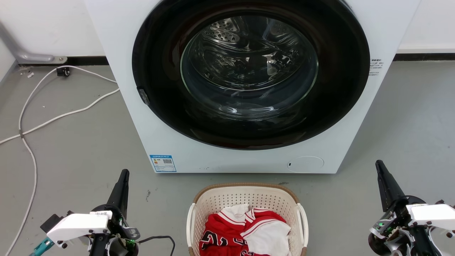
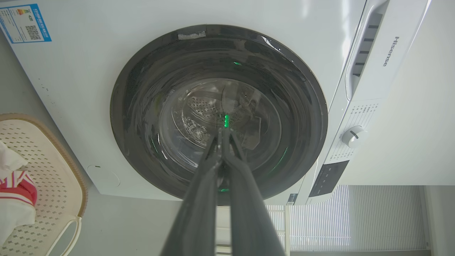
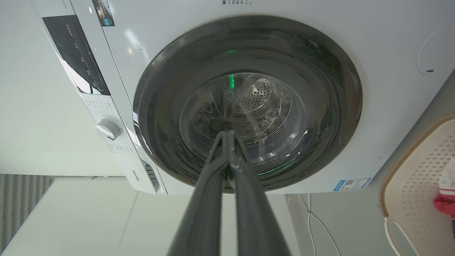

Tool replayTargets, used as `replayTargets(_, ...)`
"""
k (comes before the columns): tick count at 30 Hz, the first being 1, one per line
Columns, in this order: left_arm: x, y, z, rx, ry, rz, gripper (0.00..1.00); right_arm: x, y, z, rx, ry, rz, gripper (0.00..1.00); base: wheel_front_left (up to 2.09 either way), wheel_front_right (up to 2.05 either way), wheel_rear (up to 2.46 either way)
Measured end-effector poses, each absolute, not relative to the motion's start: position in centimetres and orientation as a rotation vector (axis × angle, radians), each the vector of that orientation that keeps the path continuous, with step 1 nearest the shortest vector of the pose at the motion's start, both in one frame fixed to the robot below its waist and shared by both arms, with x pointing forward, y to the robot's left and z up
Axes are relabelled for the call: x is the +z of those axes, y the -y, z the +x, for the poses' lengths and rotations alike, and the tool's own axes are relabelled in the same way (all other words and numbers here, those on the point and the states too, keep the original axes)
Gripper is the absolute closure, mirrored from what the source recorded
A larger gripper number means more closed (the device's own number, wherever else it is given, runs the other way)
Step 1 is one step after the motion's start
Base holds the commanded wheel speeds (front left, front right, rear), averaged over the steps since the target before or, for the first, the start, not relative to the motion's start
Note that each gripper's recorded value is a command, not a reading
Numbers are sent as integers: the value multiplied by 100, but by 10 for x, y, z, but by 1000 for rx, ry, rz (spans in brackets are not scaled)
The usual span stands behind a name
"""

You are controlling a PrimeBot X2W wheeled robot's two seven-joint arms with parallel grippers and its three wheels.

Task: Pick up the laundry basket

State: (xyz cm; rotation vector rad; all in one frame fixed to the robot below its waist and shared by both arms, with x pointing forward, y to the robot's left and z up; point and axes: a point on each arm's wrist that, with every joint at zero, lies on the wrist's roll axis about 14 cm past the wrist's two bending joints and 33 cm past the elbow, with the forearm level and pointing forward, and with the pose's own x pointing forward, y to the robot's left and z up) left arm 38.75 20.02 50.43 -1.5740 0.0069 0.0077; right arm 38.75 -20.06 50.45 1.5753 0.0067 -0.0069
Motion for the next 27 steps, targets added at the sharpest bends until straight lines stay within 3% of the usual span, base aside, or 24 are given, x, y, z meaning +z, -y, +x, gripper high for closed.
replayTargets(27,504,-200,387,7,-7,-1576,100,504,201,388,-8,-6,1573,100,0,0,0)
